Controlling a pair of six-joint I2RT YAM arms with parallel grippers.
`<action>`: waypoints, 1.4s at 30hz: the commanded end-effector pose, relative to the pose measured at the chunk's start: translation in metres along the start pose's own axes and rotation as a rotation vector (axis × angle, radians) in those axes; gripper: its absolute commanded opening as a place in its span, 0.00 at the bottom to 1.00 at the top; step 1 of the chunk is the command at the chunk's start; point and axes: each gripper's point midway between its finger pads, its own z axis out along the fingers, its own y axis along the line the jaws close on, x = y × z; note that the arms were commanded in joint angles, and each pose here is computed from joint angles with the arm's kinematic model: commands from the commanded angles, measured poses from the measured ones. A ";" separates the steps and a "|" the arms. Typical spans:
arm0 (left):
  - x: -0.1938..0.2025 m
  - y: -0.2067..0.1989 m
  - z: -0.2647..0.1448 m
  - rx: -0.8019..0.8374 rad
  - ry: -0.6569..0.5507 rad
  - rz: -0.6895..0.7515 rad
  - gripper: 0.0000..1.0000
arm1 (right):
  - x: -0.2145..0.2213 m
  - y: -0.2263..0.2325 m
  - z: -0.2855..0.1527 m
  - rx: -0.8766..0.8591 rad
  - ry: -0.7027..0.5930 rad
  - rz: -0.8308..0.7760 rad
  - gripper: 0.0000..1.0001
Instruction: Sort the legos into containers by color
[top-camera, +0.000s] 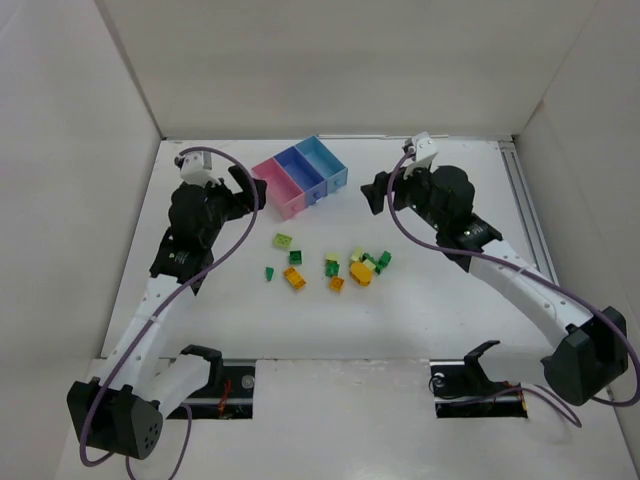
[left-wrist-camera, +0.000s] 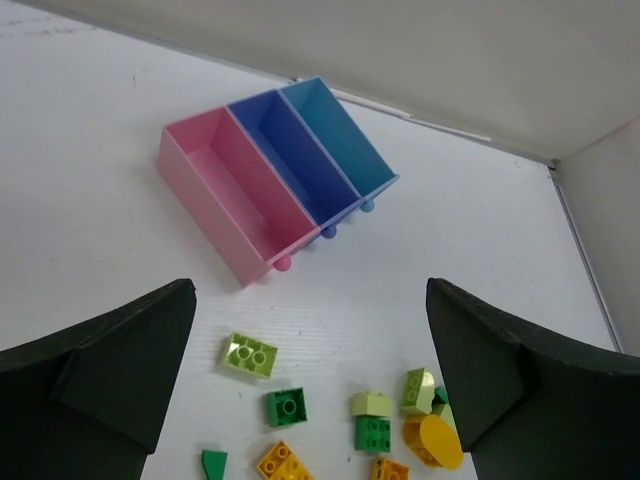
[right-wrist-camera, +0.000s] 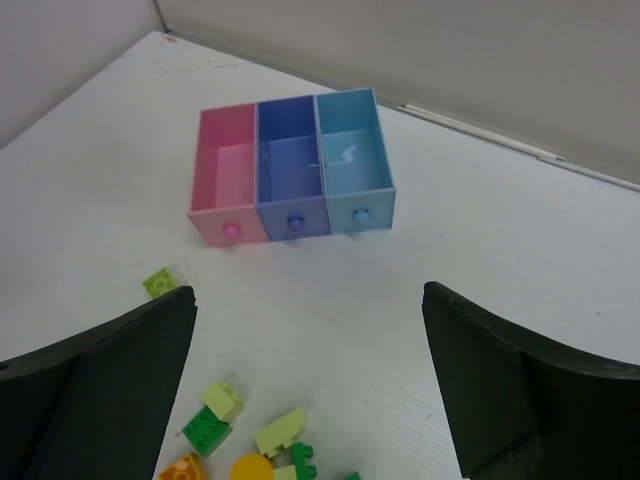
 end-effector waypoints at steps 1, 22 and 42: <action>-0.003 -0.009 -0.008 0.017 0.017 -0.027 1.00 | -0.026 0.006 -0.008 -0.004 -0.065 0.016 1.00; 0.192 0.048 0.046 -0.331 0.546 0.079 1.00 | 0.038 -0.003 -0.010 0.016 0.150 0.057 0.90; 0.218 0.067 0.074 -0.381 0.581 0.213 0.80 | 0.046 -0.025 -0.009 0.053 0.176 0.075 0.91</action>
